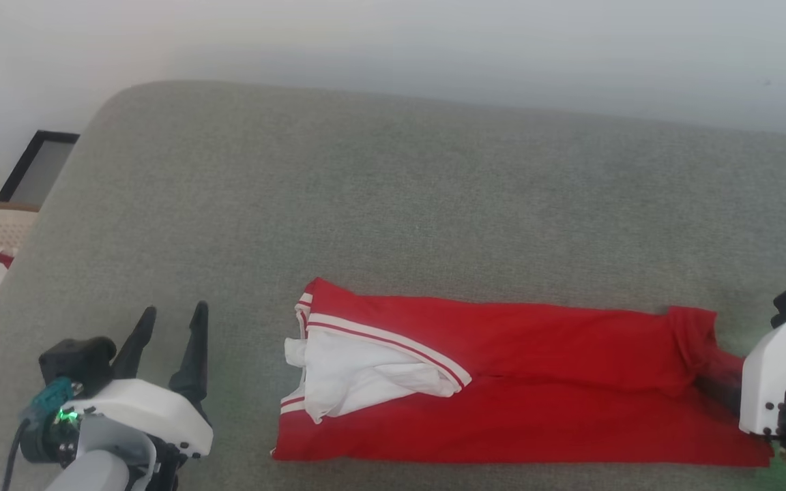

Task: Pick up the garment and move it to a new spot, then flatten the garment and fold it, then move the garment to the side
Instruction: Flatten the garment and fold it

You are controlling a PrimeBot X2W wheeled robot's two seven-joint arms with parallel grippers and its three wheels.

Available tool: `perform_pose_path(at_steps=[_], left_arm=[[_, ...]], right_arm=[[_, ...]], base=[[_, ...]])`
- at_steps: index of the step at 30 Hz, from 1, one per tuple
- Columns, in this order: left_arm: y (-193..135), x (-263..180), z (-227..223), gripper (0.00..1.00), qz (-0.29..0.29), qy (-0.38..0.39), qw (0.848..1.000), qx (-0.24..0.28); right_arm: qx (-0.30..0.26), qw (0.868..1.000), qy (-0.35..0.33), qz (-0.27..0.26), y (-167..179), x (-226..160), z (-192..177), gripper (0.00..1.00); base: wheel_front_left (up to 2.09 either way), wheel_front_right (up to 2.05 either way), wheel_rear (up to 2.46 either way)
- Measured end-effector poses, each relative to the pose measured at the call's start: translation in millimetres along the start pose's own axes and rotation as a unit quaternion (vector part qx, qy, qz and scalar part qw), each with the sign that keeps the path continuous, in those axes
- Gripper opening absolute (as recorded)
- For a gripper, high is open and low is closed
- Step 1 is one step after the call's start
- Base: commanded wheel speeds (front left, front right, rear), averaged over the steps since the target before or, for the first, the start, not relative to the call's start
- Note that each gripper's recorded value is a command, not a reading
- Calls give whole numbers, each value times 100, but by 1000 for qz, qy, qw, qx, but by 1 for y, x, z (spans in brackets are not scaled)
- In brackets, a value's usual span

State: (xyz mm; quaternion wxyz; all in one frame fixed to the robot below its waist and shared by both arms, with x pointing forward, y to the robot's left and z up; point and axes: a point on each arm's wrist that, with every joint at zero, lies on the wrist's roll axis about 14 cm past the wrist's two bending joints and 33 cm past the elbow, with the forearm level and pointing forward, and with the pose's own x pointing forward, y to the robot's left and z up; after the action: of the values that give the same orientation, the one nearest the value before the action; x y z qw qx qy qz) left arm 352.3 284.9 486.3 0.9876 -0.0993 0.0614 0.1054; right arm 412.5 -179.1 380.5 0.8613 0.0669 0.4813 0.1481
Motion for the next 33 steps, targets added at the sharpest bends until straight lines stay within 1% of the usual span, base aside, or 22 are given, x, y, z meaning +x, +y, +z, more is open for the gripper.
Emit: perform_pose_path(at_steps=[3,4,5,7,10,12,18,20,24,29,31,33], left_arm=[[7,-2,-1,100,15,-5,1000,-5],[7,-2,1,100,15,-11,1000,-6],[7,-2,4,100,15,-17,1000,-7],[10,-4,6,100,20,-27,999,-6],[17,-6,9,100,35,-40,999,-13],[18,-8,10,100,35,-46,998,-9],[18,-11,10,100,37,-59,997,-19],[18,-11,10,100,35,-61,997,-21],[12,-9,14,100,26,-74,997,-24],[9,-5,18,100,23,-85,996,-24],[6,-3,18,100,19,-86,996,-26],[5,-2,18,100,15,-88,996,-25]], right_arm=[[14,1000,9,13,7,8,0,100],[2,1000,16,14,9,10,-1,41],[-5,1000,24,16,12,12,-3,0],[-12,999,29,27,19,15,-2,0],[-7,999,23,40,26,17,1,0],[0,999,14,45,27,16,5,0],[12,999,-12,35,13,3,16,0],[18,999,-25,19,-1,-4,20,0],[30,998,-51,-29,-41,-25,31,0],[37,991,-82,-94,-88,-53,43,0],[40,989,-90,-113,-101,-62,46,0],[39,987,-96,-123,-107,-68,48,0]], base=[[0,0,0],[0,0,0],[0,0,0],[0,0,0],[0,0,0],[0,0,0],[0,0,0],[0,0,0],[0,0,0],[0,0,0],[0,0,0],[0,0,0]])
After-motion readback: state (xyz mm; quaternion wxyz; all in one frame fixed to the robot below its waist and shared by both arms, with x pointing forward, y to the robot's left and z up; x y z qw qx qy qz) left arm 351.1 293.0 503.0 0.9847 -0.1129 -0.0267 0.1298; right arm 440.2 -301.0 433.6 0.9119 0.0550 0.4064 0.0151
